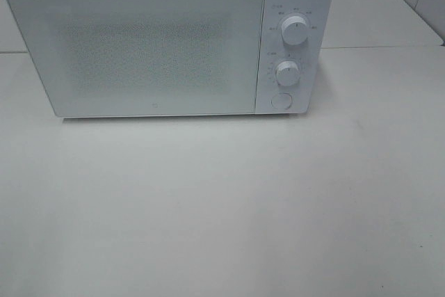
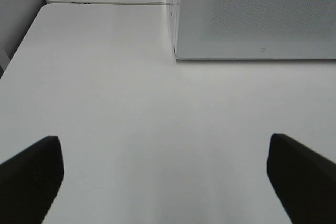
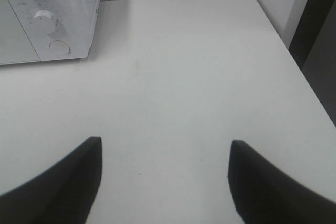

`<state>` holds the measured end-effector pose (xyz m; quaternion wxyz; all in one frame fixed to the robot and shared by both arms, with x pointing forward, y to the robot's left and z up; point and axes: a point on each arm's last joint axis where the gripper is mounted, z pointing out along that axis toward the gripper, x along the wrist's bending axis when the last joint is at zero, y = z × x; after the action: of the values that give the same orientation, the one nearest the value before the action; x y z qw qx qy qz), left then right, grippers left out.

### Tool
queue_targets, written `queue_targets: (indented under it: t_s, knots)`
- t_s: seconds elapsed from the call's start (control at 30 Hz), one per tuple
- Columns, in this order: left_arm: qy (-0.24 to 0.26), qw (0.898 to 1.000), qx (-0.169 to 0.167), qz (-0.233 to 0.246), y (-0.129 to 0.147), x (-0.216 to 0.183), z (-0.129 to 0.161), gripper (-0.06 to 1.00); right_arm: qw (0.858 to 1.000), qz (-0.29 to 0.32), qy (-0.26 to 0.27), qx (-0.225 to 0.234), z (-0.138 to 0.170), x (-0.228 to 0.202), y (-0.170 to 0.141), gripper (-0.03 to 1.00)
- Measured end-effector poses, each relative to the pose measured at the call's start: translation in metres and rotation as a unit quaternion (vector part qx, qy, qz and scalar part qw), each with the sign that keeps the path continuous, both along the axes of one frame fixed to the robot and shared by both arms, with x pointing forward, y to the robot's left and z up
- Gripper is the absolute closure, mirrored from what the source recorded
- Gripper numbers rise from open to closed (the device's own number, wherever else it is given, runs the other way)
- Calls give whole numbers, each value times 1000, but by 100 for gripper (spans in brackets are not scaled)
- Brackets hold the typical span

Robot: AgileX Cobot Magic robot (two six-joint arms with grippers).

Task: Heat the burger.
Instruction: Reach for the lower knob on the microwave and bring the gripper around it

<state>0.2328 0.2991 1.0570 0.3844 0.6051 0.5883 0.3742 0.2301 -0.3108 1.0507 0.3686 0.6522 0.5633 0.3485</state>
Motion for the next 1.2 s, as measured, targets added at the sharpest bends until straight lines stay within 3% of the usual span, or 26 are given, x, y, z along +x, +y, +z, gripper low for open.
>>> queue_targets:
  t_s: [0.57,0.83,1.2]
  knots:
    - [0,1000,0,0,0,0,0,-3,1000,-1,-2,-1,1,0,0,28]
    - [0,1000,0,0,0,0,0,-3,998,-2,-60,-12,17,0,-2,24]
    - [0,1000,0,0,0,0,0,-3,1000,9,-8,-20,25,47,2,24]
